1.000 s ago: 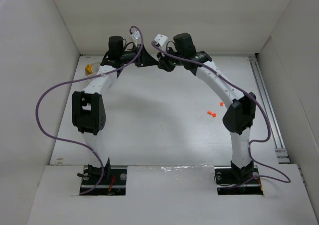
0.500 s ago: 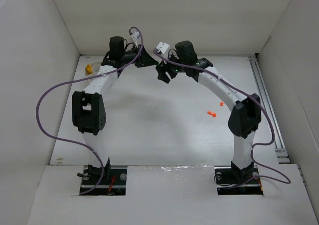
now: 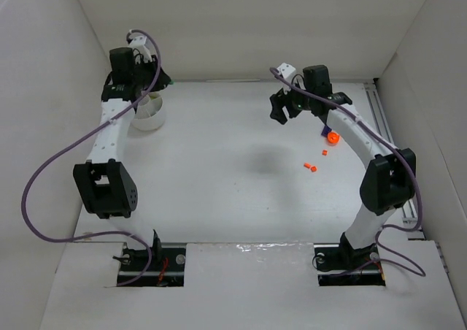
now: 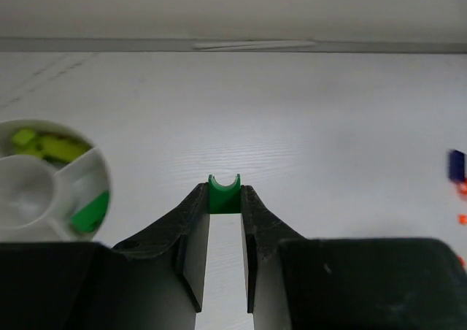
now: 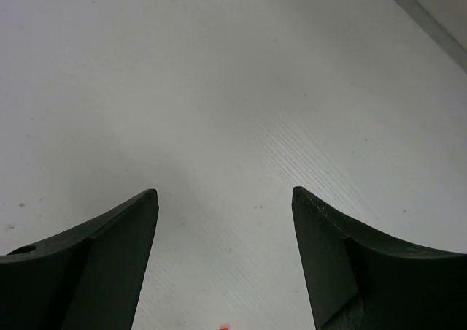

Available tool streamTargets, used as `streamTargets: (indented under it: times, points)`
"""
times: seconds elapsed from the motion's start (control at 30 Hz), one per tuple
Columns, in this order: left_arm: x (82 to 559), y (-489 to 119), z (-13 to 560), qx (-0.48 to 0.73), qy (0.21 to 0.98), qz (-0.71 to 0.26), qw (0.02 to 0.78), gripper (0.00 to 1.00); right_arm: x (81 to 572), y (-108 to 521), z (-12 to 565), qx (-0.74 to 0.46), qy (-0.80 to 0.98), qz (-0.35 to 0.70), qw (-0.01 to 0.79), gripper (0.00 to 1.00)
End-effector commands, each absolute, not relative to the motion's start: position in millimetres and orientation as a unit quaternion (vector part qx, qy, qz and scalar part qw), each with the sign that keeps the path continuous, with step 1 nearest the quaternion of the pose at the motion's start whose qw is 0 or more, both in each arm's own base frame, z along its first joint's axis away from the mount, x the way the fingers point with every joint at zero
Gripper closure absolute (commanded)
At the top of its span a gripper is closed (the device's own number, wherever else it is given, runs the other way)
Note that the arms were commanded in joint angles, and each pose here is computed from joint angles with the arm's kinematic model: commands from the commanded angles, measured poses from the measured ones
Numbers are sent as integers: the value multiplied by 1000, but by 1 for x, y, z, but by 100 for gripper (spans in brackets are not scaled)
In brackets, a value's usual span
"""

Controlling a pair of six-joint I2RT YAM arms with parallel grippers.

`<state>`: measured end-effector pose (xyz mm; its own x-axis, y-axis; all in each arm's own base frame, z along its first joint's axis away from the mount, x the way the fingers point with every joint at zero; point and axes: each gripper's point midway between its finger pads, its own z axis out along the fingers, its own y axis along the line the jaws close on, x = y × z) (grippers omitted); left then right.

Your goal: Sort the legos into containers by color

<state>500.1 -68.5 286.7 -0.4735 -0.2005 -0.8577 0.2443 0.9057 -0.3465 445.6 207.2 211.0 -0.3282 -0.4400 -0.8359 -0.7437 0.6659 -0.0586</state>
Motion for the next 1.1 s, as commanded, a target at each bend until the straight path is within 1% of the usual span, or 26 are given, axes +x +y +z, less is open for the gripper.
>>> streamTargets:
  times: [0.0,0.13,0.33,0.37,0.43,0.47,0.57,0.73,0.83,0.93,1.07]
  points:
    - [485,-19,251,-19,874,-103,474,97,460,196,209,-322,816,184,443,22]
    - [494,5,242,-37,882,-61,467,97,474,178,207,-287,827,185,446,22]
    - [506,15,224,-46,892,-36,448,97,483,161,206,-266,836,172,449,22]
    - [507,17,216,-50,895,-29,441,95,483,161,206,-266,836,172,449,22]
    - [512,21,219,-54,893,-20,446,94,484,156,206,-262,837,170,449,22]
    - [514,21,207,-55,899,-20,434,93,484,156,206,-262,837,170,449,22]
    - [524,26,205,-65,898,-11,435,88,486,152,206,-258,838,168,450,22]
    - [536,30,205,-69,895,-3,440,87,486,152,202,-258,840,169,446,22]
    - [540,32,197,-72,898,2,434,82,489,148,206,-255,839,166,451,22]
    - [540,32,195,-72,900,3,430,79,489,146,201,-256,844,161,443,22]
    - [541,32,192,-72,902,3,425,68,491,135,195,-250,853,160,430,22]
